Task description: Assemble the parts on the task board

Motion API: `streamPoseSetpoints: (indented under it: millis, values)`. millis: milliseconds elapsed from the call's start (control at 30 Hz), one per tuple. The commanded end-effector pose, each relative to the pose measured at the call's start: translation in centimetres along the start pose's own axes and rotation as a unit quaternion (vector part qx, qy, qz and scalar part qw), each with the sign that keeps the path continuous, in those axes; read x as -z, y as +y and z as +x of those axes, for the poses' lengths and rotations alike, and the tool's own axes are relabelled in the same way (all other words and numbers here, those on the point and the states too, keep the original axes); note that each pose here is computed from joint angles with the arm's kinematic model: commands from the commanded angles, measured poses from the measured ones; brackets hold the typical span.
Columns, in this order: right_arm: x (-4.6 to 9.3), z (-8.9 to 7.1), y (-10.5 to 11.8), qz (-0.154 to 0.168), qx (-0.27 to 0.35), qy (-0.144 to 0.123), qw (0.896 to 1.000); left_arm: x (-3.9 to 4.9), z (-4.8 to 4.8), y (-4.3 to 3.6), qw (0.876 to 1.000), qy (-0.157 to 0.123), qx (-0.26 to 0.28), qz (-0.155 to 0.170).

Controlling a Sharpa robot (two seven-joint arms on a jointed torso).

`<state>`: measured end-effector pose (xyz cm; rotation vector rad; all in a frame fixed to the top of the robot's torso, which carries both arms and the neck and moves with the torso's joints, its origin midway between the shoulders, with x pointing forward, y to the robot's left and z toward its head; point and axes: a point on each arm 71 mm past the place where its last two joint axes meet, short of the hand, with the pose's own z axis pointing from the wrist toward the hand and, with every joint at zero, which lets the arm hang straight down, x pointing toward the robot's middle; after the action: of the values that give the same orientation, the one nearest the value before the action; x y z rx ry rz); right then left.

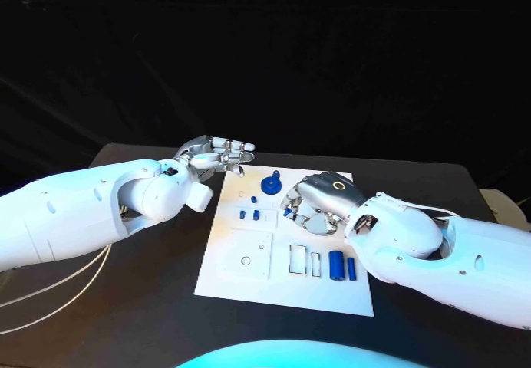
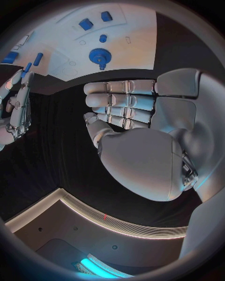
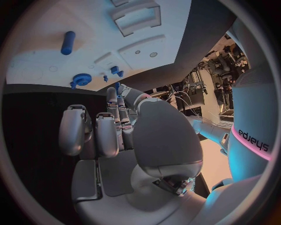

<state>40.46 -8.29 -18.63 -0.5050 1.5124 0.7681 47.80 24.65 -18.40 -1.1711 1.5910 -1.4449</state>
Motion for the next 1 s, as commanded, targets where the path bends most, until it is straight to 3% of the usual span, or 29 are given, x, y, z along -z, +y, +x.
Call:
streamPoseSetpoints:
  millis: [33,400,1000]
  values:
    - [-0.4,0.9,0.7,-0.011,0.000,0.001,1.000,-0.19,0.48,-0.12,1.000,0.011,0.003,0.006]
    - [-1.4,4.2,2.4,-0.025,-0.027,0.018,0.999,-0.47,1.20,-0.21,1.000,0.015,0.004,0.012]
    - [-2.3,6.5,2.6,-0.018,-0.034,0.038,0.999,-0.73,2.03,-0.21,1.000,0.026,0.006,0.009]
